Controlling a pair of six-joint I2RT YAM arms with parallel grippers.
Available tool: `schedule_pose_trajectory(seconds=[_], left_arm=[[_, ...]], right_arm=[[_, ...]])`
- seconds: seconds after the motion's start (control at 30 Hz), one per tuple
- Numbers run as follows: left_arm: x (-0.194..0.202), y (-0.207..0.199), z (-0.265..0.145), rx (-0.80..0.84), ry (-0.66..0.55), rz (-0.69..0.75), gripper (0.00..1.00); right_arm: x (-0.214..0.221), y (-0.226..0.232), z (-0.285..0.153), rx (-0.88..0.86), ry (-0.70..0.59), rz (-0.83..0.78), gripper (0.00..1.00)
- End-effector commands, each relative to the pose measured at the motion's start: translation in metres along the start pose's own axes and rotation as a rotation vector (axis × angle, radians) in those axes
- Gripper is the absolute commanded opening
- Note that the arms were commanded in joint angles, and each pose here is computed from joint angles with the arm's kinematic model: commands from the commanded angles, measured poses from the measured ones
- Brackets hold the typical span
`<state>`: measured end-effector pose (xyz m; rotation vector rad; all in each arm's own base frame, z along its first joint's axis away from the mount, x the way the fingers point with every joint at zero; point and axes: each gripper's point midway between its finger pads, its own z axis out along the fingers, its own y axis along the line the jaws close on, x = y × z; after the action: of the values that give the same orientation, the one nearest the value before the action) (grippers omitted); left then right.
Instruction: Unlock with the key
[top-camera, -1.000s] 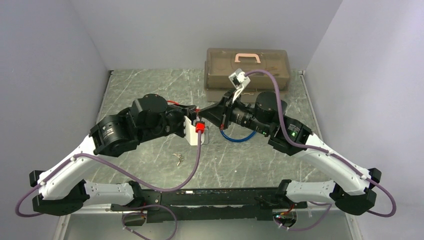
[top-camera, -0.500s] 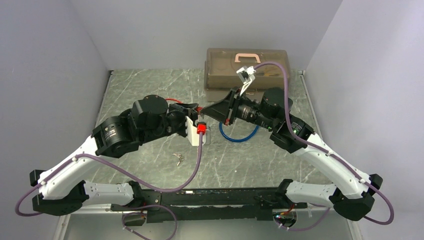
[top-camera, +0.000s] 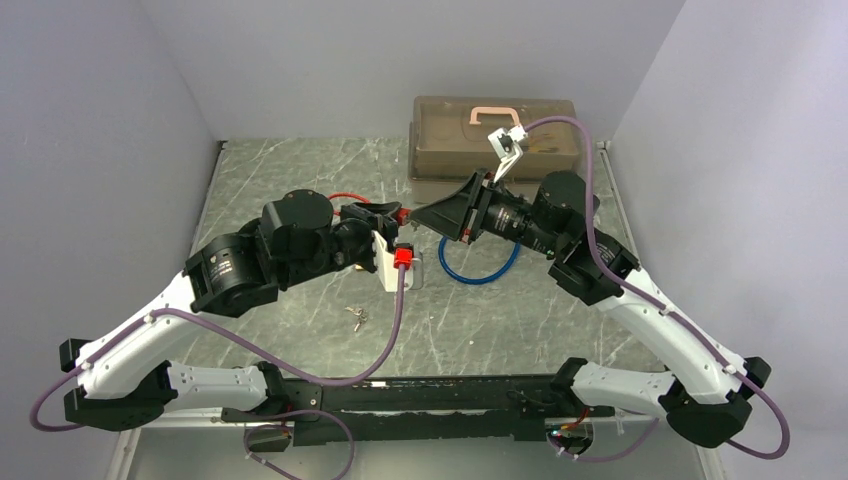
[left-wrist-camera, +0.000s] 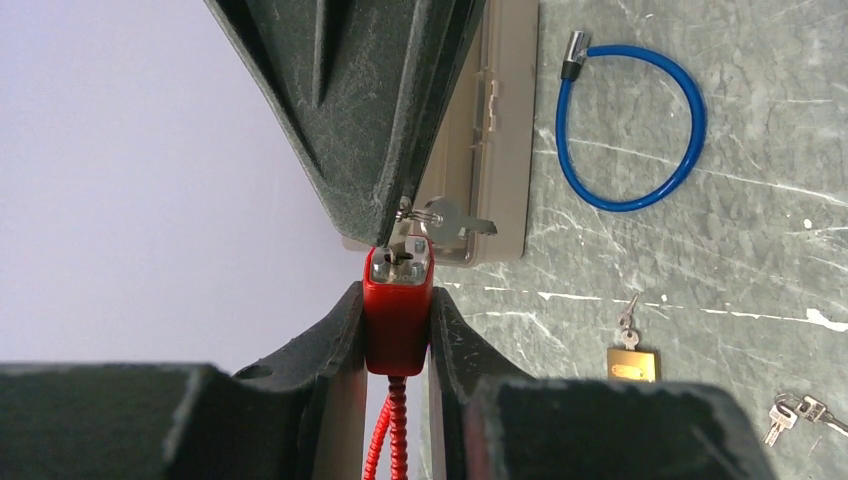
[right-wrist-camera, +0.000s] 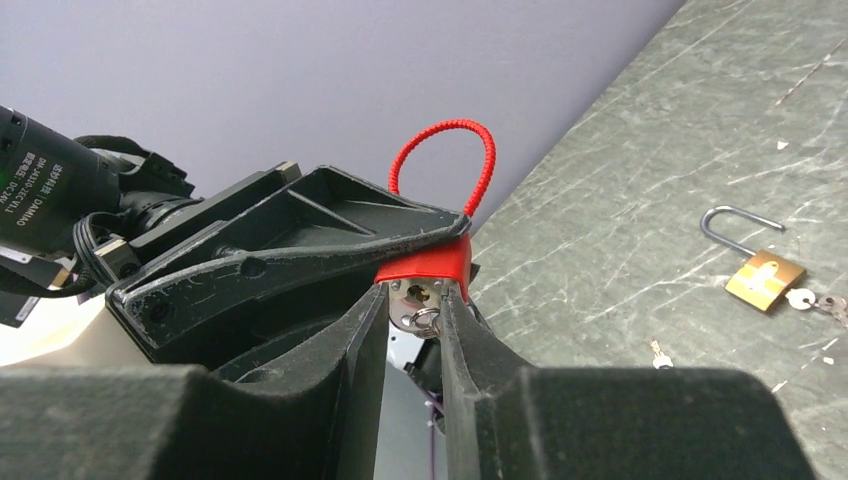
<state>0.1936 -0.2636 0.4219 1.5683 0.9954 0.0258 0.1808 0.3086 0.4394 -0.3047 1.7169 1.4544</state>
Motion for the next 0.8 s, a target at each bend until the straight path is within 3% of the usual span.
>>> schedule_pose_trajectory(seconds=[0.0,0.33,0.47,0.57,0.77], left_arm=[[-0.026,0.033,-0.023,-0.123,-0.114,-0.028,0.0],[-0.032,0.024,-0.027,-0.06,-0.141,-0.074,0.0],[-0.035,0.025,-0.029,-0.059,-0.152,-0.087,0.0],[-0.034,0.024,-0.029,-0.057,-0.151,-0.082,0.0],[-0.035,0.018,-0.029,-0.027,-0.157,-0.087,0.0]], right_arm=[[-0.014,-0.004,-0.013,0.063,-0.033,-0.049,0.27],[-0.031,0.013,-0.031,0.037,-0.049,-0.262,0.29],[-0.035,0.016,-0.036,0.04,-0.052,-0.294,0.24],[-0.03,0.024,-0.033,-0.015,-0.036,-0.288,0.24],[-0.022,0.042,-0.036,-0.144,-0.004,-0.443,0.3]])
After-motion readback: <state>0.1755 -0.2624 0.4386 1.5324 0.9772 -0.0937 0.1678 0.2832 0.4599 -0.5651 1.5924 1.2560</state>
